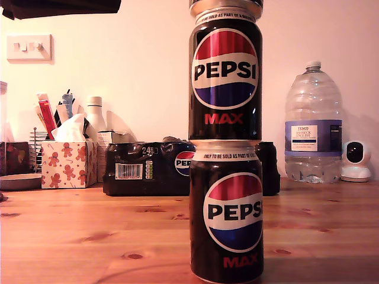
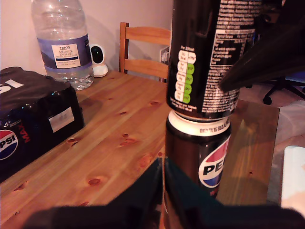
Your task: Stack up the Pepsi cans on top of each other
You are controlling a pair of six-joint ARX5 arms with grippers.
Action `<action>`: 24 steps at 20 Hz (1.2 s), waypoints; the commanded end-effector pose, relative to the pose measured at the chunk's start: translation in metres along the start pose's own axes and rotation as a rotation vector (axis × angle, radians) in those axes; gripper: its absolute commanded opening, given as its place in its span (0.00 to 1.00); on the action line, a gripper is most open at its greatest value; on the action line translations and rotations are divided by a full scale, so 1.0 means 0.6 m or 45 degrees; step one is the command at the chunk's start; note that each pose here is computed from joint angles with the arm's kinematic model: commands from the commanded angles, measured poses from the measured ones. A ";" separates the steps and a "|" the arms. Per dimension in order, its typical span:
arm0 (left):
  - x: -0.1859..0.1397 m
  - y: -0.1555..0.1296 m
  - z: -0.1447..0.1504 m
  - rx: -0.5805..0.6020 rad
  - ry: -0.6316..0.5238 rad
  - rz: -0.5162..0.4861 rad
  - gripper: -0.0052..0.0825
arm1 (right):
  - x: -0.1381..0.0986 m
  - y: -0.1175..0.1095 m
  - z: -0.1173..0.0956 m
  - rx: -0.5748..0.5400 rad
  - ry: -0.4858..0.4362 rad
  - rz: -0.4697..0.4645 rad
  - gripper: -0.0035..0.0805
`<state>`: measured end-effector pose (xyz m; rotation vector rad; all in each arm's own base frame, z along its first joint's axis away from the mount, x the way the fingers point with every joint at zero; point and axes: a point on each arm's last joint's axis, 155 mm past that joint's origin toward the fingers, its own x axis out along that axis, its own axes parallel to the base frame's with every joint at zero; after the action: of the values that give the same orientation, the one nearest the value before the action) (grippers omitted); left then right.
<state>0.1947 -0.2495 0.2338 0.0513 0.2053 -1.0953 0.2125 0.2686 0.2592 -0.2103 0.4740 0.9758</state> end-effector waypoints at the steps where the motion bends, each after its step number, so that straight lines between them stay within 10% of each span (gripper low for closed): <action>1: 0.001 0.001 -0.007 0.003 0.006 0.002 0.04 | -0.016 0.009 0.044 -0.019 -0.093 0.016 0.82; 24: 0.001 0.001 -0.005 0.004 0.002 0.000 0.04 | 0.022 0.002 -0.013 0.004 0.094 0.012 0.82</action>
<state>0.1947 -0.2496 0.2339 0.0512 0.2045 -1.0957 0.2157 0.2742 0.2558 -0.2268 0.5145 0.9764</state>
